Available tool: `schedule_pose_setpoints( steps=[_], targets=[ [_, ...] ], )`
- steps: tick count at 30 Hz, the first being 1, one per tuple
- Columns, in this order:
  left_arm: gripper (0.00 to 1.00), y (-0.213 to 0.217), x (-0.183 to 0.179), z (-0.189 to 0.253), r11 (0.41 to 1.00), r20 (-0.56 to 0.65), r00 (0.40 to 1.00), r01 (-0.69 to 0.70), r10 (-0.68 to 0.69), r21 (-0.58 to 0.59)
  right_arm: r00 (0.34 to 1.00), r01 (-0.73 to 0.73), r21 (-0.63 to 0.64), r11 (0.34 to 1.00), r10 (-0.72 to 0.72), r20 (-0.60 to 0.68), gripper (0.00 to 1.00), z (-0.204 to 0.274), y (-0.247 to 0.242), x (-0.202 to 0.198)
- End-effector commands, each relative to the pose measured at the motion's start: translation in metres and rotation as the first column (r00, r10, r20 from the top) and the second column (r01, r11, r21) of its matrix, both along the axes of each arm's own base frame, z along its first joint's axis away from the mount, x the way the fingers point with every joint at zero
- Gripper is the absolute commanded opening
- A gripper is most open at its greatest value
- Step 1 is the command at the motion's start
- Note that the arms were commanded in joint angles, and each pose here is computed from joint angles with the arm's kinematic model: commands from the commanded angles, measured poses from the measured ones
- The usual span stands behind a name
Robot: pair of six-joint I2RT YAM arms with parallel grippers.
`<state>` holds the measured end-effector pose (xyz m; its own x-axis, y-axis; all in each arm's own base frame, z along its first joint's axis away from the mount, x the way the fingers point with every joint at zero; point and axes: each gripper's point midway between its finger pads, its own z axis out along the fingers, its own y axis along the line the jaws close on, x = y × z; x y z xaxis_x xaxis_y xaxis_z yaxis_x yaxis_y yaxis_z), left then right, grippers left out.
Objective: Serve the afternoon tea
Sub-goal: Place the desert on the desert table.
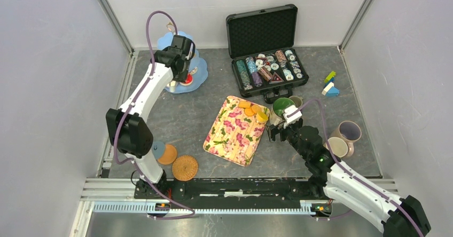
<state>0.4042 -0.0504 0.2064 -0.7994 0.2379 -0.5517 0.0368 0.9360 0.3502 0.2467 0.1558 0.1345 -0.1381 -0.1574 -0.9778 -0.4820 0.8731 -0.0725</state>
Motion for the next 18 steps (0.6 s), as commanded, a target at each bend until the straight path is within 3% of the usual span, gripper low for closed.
schedule_pose_setpoints(
  steps=[1,12,18],
  targets=[
    [0.25,0.011,0.023,0.014,1.000,0.092,0.996,-0.018,0.016,0.024,0.999,0.018,0.015,1.000,-0.018,0.038,0.98,0.015,0.001,0.006],
    [0.27,0.034,0.028,-0.002,0.997,0.122,0.990,-0.063,0.069,-0.050,1.000,0.011,0.008,1.000,-0.011,0.029,0.98,0.012,0.002,0.006],
    [0.27,0.042,0.037,0.002,0.985,0.164,0.982,-0.073,0.098,-0.155,1.000,0.004,0.012,1.000,-0.004,0.025,0.98,0.012,0.004,0.006]
  ],
)
